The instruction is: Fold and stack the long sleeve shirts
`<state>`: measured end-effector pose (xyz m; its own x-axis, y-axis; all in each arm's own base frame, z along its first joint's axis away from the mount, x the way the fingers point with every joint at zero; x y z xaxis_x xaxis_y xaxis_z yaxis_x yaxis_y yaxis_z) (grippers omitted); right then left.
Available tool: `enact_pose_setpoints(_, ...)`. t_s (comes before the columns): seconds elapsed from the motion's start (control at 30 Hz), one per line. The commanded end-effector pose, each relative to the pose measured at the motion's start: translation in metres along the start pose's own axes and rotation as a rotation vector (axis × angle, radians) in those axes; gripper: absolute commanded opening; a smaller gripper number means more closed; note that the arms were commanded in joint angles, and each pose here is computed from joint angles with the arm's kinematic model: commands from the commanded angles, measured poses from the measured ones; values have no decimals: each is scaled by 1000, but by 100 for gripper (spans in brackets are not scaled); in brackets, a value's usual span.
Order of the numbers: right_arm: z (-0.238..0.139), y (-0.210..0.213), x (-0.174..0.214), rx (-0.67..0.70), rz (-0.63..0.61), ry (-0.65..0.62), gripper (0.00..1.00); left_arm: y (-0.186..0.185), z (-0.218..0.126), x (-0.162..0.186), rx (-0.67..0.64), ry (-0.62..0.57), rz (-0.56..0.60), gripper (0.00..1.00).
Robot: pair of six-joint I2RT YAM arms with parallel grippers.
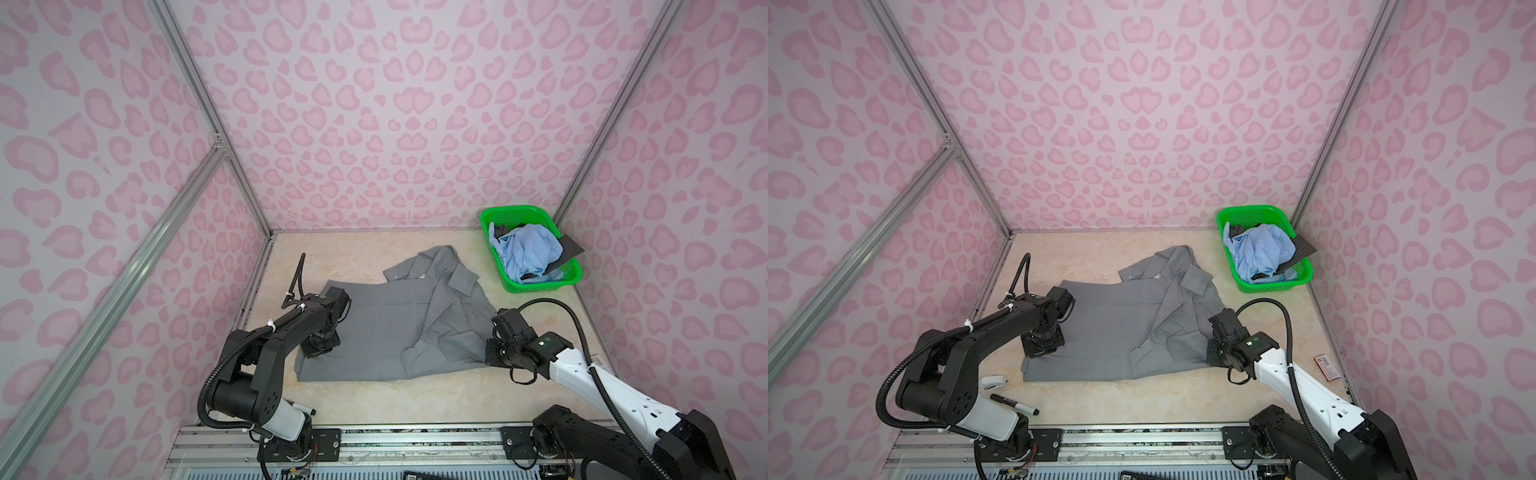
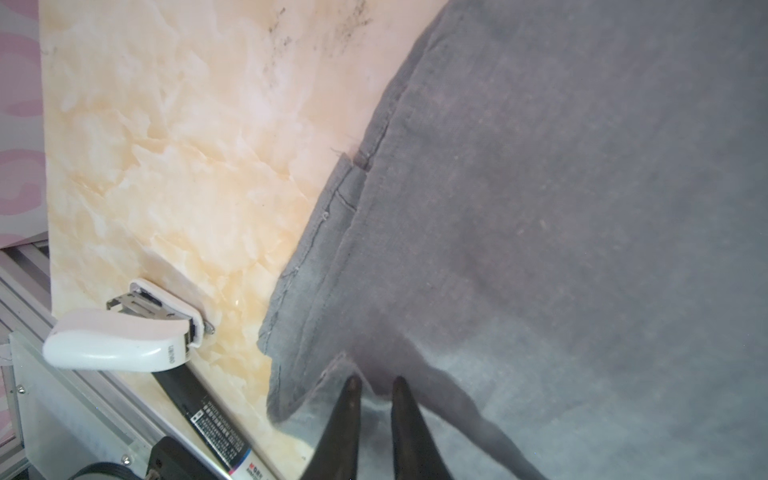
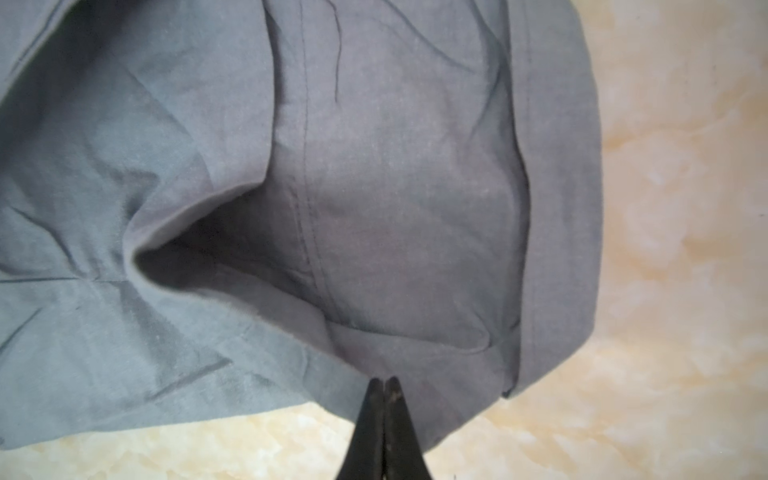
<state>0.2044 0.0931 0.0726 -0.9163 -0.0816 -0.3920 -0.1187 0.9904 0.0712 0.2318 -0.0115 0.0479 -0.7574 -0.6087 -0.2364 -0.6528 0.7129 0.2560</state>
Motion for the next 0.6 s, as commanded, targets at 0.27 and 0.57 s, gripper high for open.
enact_pose_setpoints(0.27,-14,-1,-19,-113,74,-139,26,-5,2,-2,16,22,-16,19)
enact_pose_setpoints(0.57,6,21,-3,-41,-67,-99,57,-11,5,-1,24,41,-26,19)
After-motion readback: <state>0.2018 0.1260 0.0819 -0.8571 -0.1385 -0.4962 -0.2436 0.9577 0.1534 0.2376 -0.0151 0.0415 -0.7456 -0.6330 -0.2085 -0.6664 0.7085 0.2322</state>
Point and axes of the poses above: each gripper's point midway between its finger pads, its own z axis out along the fingers, its own y axis along the line the jaws close on, x = y × z, the point moved 1 cm from there along -z, back along the fingers, and after that the axes turned 13 degrees about -z, right-handed, at the moved point
